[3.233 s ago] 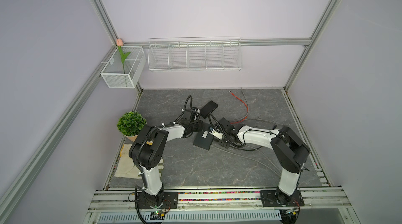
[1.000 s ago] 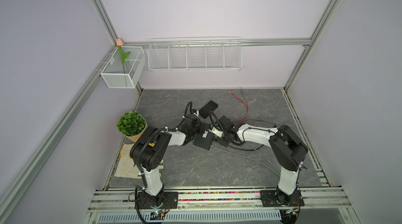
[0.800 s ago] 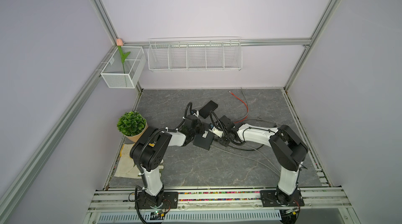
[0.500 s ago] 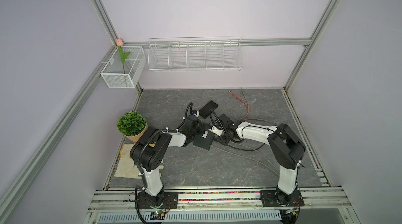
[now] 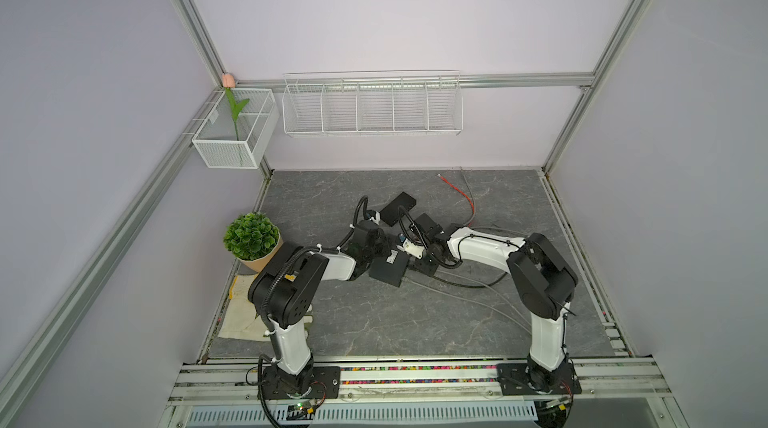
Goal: Insert the plug into the switch port
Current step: 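Open the right gripper and lift it off the seated plug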
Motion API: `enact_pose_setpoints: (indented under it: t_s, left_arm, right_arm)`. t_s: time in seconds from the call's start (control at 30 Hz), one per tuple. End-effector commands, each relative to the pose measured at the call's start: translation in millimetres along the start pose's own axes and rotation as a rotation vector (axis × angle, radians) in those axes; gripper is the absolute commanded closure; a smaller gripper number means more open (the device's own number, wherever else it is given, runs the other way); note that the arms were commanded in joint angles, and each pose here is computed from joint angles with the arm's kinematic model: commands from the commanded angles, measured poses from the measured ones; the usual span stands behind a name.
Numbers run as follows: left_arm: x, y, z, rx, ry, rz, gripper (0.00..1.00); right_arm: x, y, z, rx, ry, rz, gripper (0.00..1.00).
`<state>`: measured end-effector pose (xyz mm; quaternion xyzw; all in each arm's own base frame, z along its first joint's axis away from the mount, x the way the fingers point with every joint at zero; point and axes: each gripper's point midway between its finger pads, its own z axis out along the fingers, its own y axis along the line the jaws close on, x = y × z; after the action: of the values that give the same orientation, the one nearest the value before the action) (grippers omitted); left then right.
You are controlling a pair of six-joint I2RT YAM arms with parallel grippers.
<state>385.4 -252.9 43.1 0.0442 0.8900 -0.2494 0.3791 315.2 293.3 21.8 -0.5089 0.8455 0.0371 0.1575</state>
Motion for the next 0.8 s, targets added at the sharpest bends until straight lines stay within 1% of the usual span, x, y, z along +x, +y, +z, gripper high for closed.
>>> enact_pose_setpoints:
  t_s: [0.0,0.13,0.2,0.37,0.47,0.57,0.77]
  left_arm:
    - [85,-21,-13,0.088,0.301,0.001,0.71]
    - [62,0,-18,0.047,0.246,-0.061,0.63]
    - [45,15,-24,0.005,0.205,-0.091,0.58]
    - [4,44,-53,-0.104,0.103,-0.121,0.53]
    - [-16,47,-74,-0.138,0.047,-0.111,0.49]
    - [-26,45,-95,-0.155,0.004,-0.105,0.47]
    - [-32,46,-121,-0.180,-0.048,-0.107,0.45]
  right_arm:
    - [-122,9,-33,-0.037,-0.467,-0.070,0.93]
    - [-119,6,-32,-0.020,-0.444,-0.056,0.91]
    - [-117,6,-30,-0.018,-0.431,-0.053,0.89]
    - [-115,8,-26,-0.032,-0.417,-0.045,0.87]
    - [-115,11,-22,-0.058,-0.409,-0.045,0.85]
    - [-115,13,-19,-0.071,-0.395,-0.042,0.78]
    - [-105,10,-20,-0.045,-0.361,-0.033,0.69]
